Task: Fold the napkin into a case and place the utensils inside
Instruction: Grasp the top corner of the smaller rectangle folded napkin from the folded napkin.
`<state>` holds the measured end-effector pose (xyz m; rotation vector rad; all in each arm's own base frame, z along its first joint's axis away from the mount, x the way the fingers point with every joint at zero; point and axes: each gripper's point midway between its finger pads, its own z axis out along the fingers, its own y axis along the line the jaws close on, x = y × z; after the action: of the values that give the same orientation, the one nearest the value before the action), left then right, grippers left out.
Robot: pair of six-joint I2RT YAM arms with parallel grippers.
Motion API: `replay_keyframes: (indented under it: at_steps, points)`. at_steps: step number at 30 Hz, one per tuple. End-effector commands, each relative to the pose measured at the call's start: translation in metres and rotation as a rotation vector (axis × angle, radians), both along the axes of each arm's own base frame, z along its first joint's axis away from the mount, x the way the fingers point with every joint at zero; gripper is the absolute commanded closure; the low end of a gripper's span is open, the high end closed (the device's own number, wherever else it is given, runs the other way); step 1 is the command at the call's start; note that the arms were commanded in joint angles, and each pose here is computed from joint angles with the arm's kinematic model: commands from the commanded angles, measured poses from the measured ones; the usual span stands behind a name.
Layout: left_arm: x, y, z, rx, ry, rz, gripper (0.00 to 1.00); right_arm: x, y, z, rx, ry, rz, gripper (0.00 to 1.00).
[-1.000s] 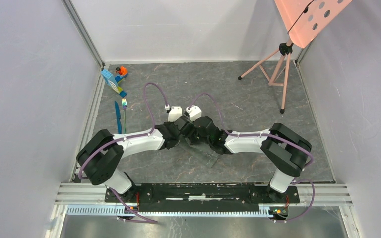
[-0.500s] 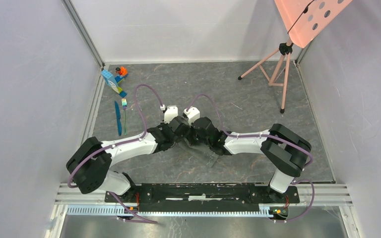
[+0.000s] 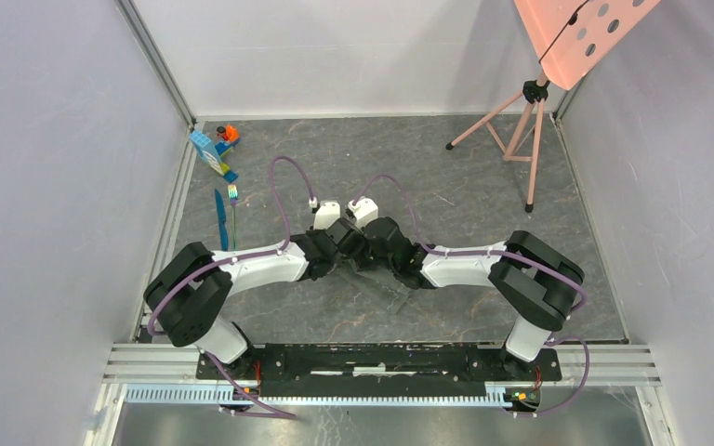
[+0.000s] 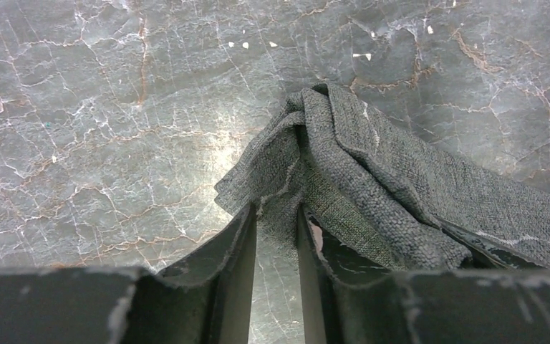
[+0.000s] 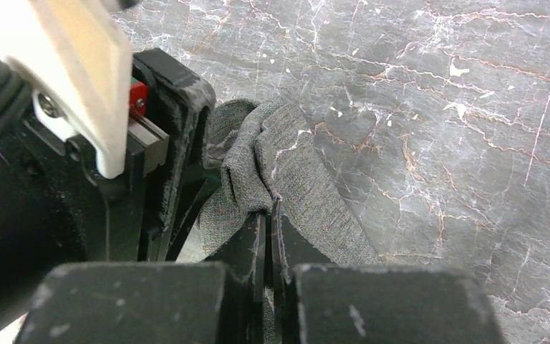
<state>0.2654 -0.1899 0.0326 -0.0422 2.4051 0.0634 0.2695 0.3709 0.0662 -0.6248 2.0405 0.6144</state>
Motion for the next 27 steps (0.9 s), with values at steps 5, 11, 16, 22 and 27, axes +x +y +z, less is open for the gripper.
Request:
replay_keyframes:
  at_steps: [5, 11, 16, 22, 27]
  points:
    - [0.015, -0.005, 0.022, -0.007, -0.071, 0.030, 0.63, 0.000, 0.020, 0.026, 0.069, -0.057, 0.041, 1.00]
    - [0.011, -0.007, 0.036, -0.029, -0.111, 0.026, 0.60, 0.000, 0.021, 0.024, 0.065, -0.054, 0.044, 1.00]
    - [0.011, -0.012, 0.039, -0.039, -0.125, 0.016, 0.67, 0.001, 0.022, 0.025, 0.068, -0.055, 0.045, 1.00]
    - [0.010, -0.013, 0.026, -0.019, -0.099, 0.019, 0.64, 0.000, 0.021, 0.026, 0.069, -0.055, 0.046, 1.00]
    - [0.012, -0.011, 0.019, 0.011, -0.091, 0.025, 0.64, -0.001, 0.022, 0.027, 0.069, -0.057, 0.049, 1.00]
